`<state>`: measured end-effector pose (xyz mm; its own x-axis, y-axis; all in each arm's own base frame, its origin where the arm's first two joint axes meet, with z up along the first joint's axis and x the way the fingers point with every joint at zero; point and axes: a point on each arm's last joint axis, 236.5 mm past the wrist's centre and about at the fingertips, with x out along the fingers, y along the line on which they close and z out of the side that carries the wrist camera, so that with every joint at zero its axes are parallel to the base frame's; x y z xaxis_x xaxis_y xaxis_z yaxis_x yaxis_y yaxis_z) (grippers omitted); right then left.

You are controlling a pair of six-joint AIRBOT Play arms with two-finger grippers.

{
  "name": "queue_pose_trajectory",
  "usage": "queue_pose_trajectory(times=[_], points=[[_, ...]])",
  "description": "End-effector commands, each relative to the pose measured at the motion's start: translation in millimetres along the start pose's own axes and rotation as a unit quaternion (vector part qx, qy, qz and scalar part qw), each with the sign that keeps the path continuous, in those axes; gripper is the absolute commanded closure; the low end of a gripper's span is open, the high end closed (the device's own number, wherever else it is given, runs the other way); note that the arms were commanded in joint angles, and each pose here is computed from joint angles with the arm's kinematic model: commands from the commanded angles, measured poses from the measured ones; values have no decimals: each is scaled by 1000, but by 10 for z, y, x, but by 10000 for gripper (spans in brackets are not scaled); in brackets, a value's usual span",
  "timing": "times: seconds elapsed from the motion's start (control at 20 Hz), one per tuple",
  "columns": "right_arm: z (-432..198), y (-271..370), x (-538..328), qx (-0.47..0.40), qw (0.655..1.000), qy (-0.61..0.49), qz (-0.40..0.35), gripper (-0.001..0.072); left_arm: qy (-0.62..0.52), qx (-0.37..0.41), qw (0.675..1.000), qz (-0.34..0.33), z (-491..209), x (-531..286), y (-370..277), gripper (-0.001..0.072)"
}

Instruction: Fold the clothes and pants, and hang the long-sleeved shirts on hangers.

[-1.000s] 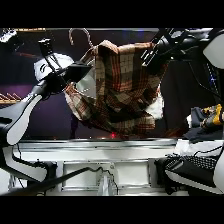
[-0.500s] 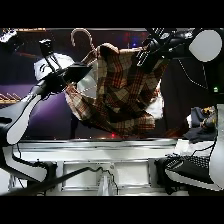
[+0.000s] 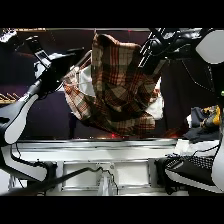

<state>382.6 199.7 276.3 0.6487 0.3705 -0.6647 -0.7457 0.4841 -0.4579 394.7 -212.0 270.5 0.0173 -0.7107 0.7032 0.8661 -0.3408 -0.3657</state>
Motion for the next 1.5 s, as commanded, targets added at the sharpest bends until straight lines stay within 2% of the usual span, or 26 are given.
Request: queue_pose_trajectory(times=[0.0, 0.15, 0.25, 0.35, 0.5, 0.6, 0.7, 0.8, 0.85, 0.9, 1.0, 1.45], points=[[58, 2, -148, -3, 1000, -16, -5, 679, -96, 26, 995, 31, 526, -127, 111, 200], [111, 7, -313, -2, 999, -32, -11, 679, -154, 37, 987, 33, 800, -197, 100, 202], [128, -3, -424, -3, 999, -40, -18, 679, -170, 37, 982, 78, 913, -249, 283, 245], [132, -2, -514, -3, 999, -45, -22, 679, -179, 61, 970, 149, 1066, -331, 509, 280], [121, 14, -618, -4, 999, -47, -24, 679, -142, 95, 941, 290, 1241, -585, 856, 493], [129, 9, -670, -4, 998, -51, -28, 679, -39, 79, 906, 414, 1007, -906, 1159, 571], [130, 7, -691, -4, 998, -52, -29, 678, 52, 13, 841, 539, 622, -1427, 1388, 572], [133, 5, -686, -4, 998, -53, -29, 678, 80, -77, 782, 613, 293, -1853, 1457, 571], [139, 0, -687, -4, 998, -54, -30, 678, 101, -105, 773, 618, 117, -1908, 1455, 535], [144, -4, -688, -4, 998, -55, -31, 678, 127, -120, 778, 603, -45, -1866, 1436, 450], [143, -4, -685, -4, 998, -55, -31, 678, 166, -154, 787, 573, -339, -1784, 1397, 354], [128, 11, -683, 8, 998, -52, -27, 678, 237, -247, 794, 503, -1230, -1476, 1418, 351]])
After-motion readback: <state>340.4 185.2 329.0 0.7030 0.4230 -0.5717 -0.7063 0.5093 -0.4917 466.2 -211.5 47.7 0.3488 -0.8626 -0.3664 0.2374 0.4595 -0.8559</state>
